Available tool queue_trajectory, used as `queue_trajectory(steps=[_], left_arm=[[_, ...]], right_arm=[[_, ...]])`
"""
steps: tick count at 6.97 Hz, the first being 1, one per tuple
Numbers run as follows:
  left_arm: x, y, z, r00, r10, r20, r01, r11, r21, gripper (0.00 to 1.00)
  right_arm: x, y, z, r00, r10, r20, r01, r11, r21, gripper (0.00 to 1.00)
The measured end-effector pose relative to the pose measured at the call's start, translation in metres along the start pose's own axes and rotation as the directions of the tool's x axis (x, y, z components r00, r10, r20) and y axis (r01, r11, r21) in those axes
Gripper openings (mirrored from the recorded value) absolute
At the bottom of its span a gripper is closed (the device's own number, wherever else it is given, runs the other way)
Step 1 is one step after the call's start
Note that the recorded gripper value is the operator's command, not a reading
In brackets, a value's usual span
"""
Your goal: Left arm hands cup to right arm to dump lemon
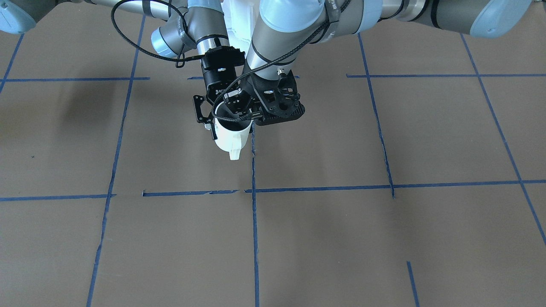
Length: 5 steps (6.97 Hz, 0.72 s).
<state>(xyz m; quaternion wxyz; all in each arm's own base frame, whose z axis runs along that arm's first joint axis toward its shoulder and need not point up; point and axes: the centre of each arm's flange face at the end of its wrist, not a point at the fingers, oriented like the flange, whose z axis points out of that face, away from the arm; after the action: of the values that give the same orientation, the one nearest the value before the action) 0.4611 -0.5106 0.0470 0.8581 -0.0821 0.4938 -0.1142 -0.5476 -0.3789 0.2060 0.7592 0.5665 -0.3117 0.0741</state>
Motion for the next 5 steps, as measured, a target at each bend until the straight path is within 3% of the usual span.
queue_trajectory(steps=[2,5], left_arm=[[-0.001,0.003,-0.003,1.0,-0.006,-0.004,0.006,1.0,0.0,0.0],[0.0,0.01,-0.019,0.999,-0.012,-0.032,0.012,1.0,0.007,0.0]], right_arm=[[-0.002,0.011,0.001,1.0,-0.012,-0.001,0.012,1.0,-0.009,1.0],[-0.012,0.056,0.005,0.998,-0.067,-0.011,0.066,0.997,-0.049,1.0]])
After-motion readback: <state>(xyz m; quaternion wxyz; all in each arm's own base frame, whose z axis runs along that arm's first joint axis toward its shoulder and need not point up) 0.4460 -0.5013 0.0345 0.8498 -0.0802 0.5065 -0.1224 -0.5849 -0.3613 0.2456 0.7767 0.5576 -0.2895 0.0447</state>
